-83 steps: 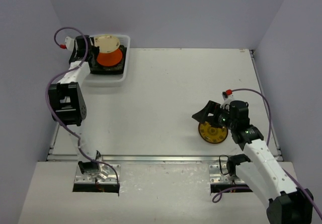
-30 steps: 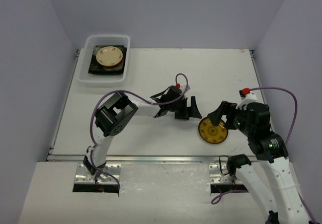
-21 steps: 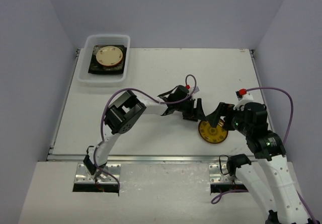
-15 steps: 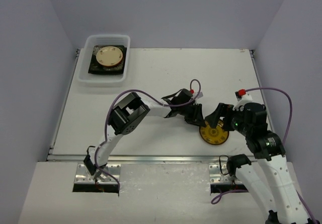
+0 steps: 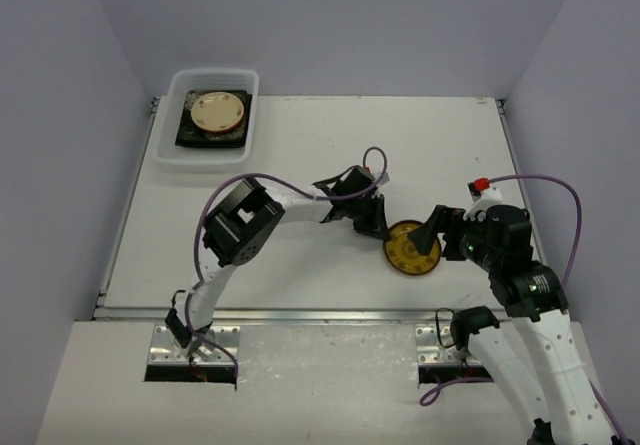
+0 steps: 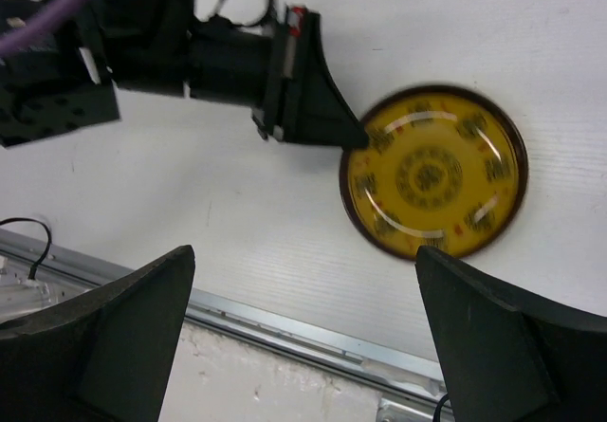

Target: Place the plates into the plastic bin on the countertop

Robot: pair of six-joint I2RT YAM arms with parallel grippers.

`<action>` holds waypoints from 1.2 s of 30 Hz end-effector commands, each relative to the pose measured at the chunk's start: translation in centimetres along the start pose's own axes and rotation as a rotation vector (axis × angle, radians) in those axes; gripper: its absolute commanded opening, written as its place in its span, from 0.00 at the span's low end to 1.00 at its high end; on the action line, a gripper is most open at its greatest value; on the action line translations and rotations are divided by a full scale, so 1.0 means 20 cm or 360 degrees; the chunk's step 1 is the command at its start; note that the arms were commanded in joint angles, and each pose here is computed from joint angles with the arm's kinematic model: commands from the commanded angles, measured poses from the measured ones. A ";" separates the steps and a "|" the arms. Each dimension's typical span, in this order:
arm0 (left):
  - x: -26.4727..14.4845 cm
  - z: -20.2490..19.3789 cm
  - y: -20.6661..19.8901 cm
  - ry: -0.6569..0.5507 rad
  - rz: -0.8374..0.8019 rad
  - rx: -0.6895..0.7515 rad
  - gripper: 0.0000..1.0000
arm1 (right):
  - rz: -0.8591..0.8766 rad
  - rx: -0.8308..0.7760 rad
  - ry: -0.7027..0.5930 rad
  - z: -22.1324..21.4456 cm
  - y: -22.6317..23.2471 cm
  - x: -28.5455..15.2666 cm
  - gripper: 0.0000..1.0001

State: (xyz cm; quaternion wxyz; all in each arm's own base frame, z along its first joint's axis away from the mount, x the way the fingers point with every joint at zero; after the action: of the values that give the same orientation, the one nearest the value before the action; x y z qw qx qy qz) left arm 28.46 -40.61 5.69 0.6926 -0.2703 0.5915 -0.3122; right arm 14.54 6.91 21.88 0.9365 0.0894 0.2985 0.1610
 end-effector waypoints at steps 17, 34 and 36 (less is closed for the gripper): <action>-2.30 1.45 1.01 -0.1899 0.0221 -0.1281 0.00 | 0.0018 -0.0034 -0.0073 0.04 0.00 0.02 0.99; -2.26 1.49 1.17 -0.1772 0.0203 -0.1368 0.33 | 0.0047 -0.0013 -0.0046 0.04 0.01 0.04 0.99; -2.28 1.47 1.14 -0.1788 0.0209 -0.1350 0.50 | 0.0049 -0.0013 -0.0045 0.04 0.01 0.05 0.99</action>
State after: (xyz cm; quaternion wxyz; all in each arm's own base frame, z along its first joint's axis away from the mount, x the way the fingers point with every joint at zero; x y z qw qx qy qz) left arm 56.02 8.83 18.98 0.7260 -0.6011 0.2651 0.2034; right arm 14.91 7.25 21.71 0.9338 0.0899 0.2995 0.1738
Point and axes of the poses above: each gripper's point midway between its finger pads, its own x axis out along the fingers, its own y axis along the line the jaws close on, z = x × y, the point moved 6 cm from there along -x, back along the fingers, and after that the axes turned 11 degrees about -x, right-handed, at the moved point
